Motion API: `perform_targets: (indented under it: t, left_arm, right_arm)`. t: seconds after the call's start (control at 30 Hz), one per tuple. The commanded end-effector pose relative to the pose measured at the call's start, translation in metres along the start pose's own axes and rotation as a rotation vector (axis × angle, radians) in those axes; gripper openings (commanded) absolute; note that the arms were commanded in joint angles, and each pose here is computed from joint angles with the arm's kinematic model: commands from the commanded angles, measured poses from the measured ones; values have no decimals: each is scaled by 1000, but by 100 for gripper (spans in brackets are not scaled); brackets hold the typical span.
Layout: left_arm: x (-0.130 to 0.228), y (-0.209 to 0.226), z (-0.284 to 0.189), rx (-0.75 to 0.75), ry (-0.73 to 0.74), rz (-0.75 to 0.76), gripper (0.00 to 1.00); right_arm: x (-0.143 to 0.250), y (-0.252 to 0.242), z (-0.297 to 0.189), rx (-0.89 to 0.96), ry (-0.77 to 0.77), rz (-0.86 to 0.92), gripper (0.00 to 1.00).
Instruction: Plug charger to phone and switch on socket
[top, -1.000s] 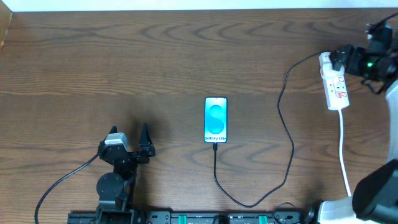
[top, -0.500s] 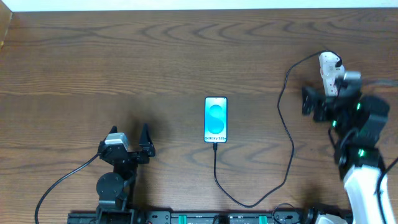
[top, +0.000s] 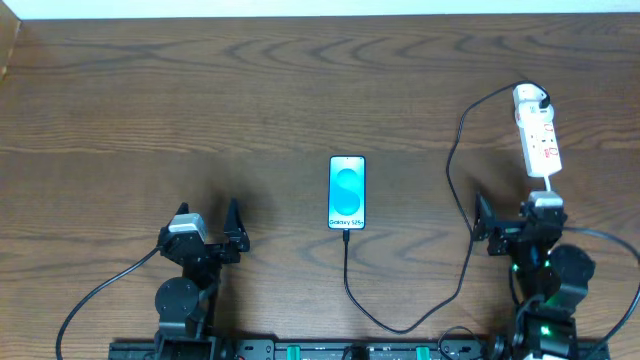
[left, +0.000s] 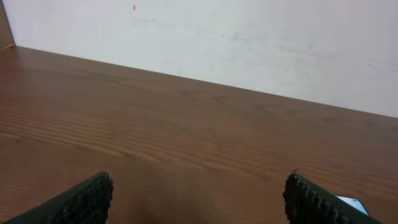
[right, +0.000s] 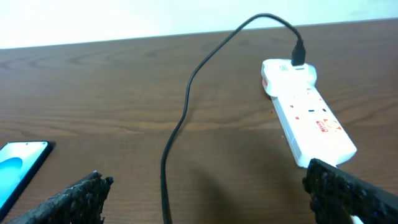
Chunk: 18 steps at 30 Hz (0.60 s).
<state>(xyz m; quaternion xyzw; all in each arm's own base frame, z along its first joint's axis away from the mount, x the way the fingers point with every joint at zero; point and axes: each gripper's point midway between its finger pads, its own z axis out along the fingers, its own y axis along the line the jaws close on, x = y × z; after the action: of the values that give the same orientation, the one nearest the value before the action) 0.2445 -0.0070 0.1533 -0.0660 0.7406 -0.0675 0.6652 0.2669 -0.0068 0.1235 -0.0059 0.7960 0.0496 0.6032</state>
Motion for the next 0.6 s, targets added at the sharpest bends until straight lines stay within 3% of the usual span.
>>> perform_targets:
  t: [0.0,0.33,0.57]
  left_arm:
    - [17,6,1,-25,49,19,88]
    - [17,6,1,-25,49,19,88]
    - [17,6,1,-25,49,19,88]
  right_arm:
    - [3,1,-7,9,-48,-12,99]
    - [-32,-4,-32,81,-222,-74,99]
    - [-30,-7,-32,98,-215,-76,99]
